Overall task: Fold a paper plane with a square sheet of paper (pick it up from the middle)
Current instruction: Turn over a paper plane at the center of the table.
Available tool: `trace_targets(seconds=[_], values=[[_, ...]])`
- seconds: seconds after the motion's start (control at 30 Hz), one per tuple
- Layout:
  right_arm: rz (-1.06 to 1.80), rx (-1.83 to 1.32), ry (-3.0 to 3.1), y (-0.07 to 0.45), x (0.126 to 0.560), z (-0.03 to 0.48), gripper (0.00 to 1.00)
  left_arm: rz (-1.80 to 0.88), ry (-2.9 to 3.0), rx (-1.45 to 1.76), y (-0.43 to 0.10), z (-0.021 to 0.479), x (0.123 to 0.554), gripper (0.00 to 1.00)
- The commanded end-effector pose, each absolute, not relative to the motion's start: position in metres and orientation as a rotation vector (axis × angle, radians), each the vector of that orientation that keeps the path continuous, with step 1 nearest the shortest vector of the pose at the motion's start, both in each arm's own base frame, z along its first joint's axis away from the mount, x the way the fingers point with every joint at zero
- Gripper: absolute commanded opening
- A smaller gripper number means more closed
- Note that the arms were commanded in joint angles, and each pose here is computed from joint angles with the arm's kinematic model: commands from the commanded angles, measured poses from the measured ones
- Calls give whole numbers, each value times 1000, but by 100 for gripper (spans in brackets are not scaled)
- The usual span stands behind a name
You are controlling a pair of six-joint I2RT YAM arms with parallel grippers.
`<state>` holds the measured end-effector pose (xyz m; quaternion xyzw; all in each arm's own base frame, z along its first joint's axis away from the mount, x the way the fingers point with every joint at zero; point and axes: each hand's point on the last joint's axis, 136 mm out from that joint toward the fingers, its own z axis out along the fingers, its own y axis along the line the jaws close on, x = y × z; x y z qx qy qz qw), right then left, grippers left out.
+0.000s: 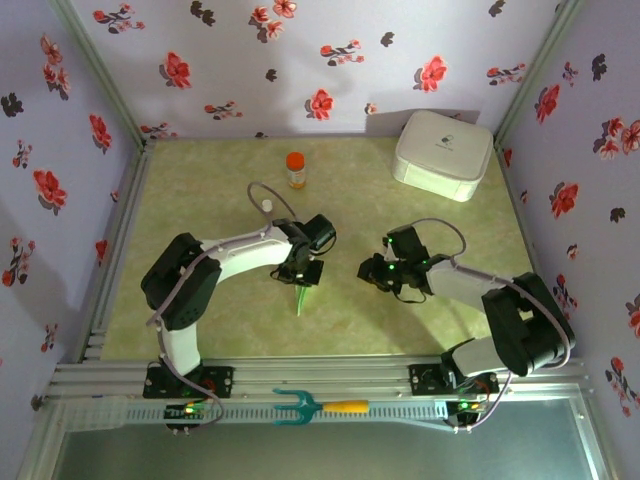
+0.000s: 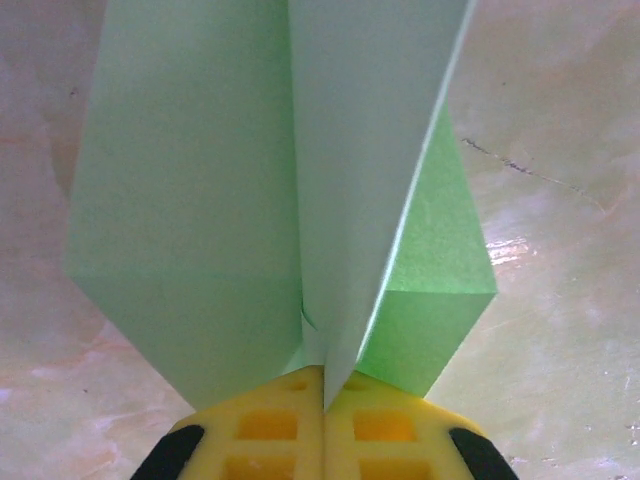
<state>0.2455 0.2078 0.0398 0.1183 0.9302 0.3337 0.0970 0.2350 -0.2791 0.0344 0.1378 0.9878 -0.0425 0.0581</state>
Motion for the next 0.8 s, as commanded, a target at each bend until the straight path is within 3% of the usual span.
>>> trace_targets(seconds=[0.0,0.27,0.77], values=[[1024,334,2741,217,249,44,28,-135,3012,433,-284,31,232,8],[1028,328,2749,219,248,42,29,-129,3010,422,-283,31,232,15],[1034,324,2753,222,248,40,29,-120,3015,400,-284,20,234,18]])
